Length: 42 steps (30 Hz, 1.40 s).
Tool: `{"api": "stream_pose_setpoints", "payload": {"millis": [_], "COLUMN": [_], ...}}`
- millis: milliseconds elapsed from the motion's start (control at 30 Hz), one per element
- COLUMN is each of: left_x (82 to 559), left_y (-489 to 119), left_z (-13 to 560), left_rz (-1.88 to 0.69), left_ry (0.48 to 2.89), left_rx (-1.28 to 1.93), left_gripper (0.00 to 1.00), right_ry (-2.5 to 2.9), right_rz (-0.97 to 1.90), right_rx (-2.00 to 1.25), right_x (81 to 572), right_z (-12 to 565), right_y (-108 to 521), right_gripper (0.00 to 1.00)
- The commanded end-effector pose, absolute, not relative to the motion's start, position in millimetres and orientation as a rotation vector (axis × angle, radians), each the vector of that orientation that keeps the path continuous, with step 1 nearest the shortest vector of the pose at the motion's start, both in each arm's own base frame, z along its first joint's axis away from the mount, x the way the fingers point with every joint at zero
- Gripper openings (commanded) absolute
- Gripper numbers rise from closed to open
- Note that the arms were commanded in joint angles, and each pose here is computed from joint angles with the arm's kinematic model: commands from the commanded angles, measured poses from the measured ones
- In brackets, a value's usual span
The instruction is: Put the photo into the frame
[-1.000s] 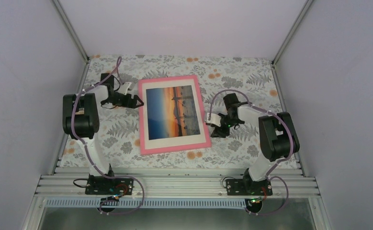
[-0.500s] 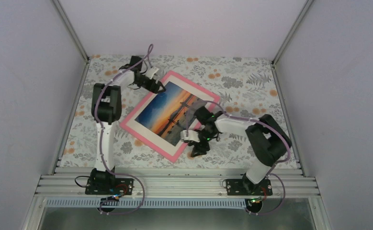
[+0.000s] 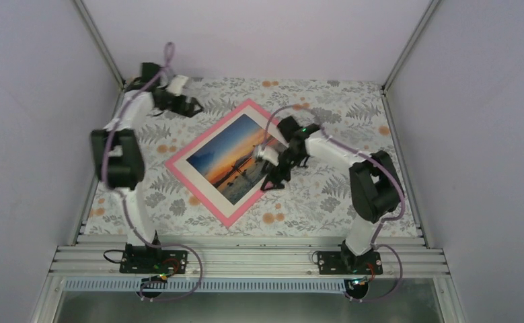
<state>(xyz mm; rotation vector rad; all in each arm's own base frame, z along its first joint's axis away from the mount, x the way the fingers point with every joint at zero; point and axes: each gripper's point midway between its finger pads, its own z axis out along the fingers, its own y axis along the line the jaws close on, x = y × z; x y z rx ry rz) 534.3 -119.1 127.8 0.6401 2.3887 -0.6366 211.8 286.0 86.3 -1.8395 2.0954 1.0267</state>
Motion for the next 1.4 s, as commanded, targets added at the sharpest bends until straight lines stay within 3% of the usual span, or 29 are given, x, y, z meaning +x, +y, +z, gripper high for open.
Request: {"api": "stream_pose_setpoints", "payload": {"millis": [0, 167, 267, 333, 567, 933, 1067, 1367], "left_x": [477, 399, 363, 336, 311, 290, 295, 361], "left_y": [-68, -62, -56, -52, -38, -32, -37, -61], "left_z": [177, 171, 155, 134, 104, 51, 42, 29], "left_rz": [-0.578, -0.698, -0.738, -0.790, -0.807, -0.847, -0.884, -0.856], "left_ry": [2.312, 2.368, 2.424, 2.496, 2.726, 2.871, 2.863, 2.852], "left_rx": [0.471, 0.314, 0.235, 0.156, -0.104, -0.448, -0.415, -0.167], "left_gripper": [1.00, 1.00, 1.00, 1.00, 1.00, 1.00, 1.00, 1.00], "right_ry": [2.182, 2.315, 2.371, 2.411, 2.521, 2.643, 2.712, 2.809], "right_rz": [0.985, 0.953, 0.911, 0.869, 0.865, 1.043, 1.090, 1.150], "right_rx": [-1.542, -1.137, -0.924, -0.830, -0.671, -0.591, -0.582, -0.722], "right_x": [285, 385, 433, 453, 479, 463, 431, 335], "right_z": [124, 130, 127, 116, 70, 26, 14, 14], "right_y": [257, 211, 180, 166, 152, 161, 158, 146], "right_gripper": [0.87, 0.99, 1.00, 1.00, 1.00, 0.98, 0.96, 0.92]}}
